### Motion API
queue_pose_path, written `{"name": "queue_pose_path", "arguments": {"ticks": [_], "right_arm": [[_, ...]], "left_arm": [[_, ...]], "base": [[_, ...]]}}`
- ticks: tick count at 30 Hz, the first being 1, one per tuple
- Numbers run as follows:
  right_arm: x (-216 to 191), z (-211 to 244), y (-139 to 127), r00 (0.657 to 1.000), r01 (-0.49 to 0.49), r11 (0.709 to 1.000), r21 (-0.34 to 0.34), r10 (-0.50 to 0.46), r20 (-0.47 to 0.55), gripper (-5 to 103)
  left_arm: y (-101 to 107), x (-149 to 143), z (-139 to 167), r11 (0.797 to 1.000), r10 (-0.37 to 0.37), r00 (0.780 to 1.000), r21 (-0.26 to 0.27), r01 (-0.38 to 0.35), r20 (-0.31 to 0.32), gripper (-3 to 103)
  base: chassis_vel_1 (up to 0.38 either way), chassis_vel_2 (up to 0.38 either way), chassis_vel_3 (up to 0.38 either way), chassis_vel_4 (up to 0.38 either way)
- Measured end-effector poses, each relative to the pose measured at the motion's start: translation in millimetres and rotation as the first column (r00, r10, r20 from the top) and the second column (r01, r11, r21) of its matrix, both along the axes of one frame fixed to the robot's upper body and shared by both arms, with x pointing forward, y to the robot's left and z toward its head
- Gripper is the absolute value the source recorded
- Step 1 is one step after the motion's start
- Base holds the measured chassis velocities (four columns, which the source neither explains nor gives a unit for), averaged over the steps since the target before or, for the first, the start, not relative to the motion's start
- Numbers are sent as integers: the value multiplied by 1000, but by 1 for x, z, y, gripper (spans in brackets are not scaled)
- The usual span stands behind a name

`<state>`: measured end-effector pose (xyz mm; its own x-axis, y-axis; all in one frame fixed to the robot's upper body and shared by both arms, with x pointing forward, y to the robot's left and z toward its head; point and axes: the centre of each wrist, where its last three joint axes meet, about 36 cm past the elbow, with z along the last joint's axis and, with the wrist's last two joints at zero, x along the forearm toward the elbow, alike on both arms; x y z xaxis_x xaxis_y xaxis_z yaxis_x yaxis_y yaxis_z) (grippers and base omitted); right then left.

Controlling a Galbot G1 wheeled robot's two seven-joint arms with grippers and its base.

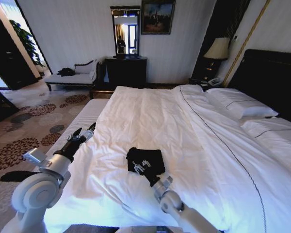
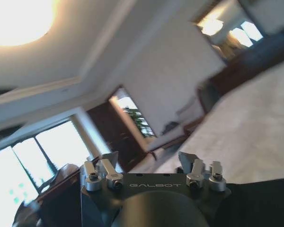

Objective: Fold the clothes on the bed.

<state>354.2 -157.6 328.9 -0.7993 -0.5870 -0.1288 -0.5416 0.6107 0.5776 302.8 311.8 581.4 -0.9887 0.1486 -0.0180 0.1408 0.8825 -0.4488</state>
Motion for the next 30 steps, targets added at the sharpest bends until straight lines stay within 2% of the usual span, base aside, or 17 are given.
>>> {"name": "queue_pose_path", "arguments": {"ticks": [2,5,7,8,11,13,16,19,22,24,27,30], "right_arm": [[28,0,6,994,66,998,22,-64,-90,83],[50,-8,18,988,90,996,29,-86,-127,89],[68,-14,37,983,88,995,48,-79,-168,97],[68,-14,37,983,88,995,48,-79,-168,97],[76,-21,63,980,53,997,56,-41,-192,100],[76,-21,65,981,48,997,55,-37,-192,100],[72,-27,88,983,-10,999,41,17,-184,100],[67,-33,96,982,-40,999,24,44,-184,100],[48,-45,113,978,-114,993,-9,110,-178,100],[46,-46,114,977,-123,992,-11,120,-174,100],[34,-48,111,974,-222,975,-10,222,-42,100],[33,-41,104,969,-247,969,3,247,18,100]], "left_arm": [[-2,-1,-1,1000,1,1000,0,-1,-2,100],[-4,-4,-1,1000,4,1000,5,-4,-4,100],[-4,-7,-1,1000,8,1000,13,-8,-6,100],[-4,-7,-1,1000,8,1000,13,-8,-6,100],[-2,-11,2,999,21,1000,25,-22,1,100],[-2,-12,2,999,23,1000,26,-23,2,100],[1,-16,5,999,36,999,35,-36,6,100],[1,-17,5,999,41,999,35,-41,5,100],[3,-19,5,998,54,999,35,-54,3,100],[3,-20,5,998,56,998,35,-56,2,100],[4,-21,3,997,66,998,37,-66,-5,100],[5,-20,1,997,71,997,39,-71,-11,100]], "base": [[0,0,0,0],[0,0,0,0],[0,0,0,0],[0,0,0,0],[0,0,0,0],[0,0,0,0],[0,0,0,0],[0,0,0,0],[0,0,0,0],[0,0,0,0],[0,0,0,0],[0,0,0,0]]}}
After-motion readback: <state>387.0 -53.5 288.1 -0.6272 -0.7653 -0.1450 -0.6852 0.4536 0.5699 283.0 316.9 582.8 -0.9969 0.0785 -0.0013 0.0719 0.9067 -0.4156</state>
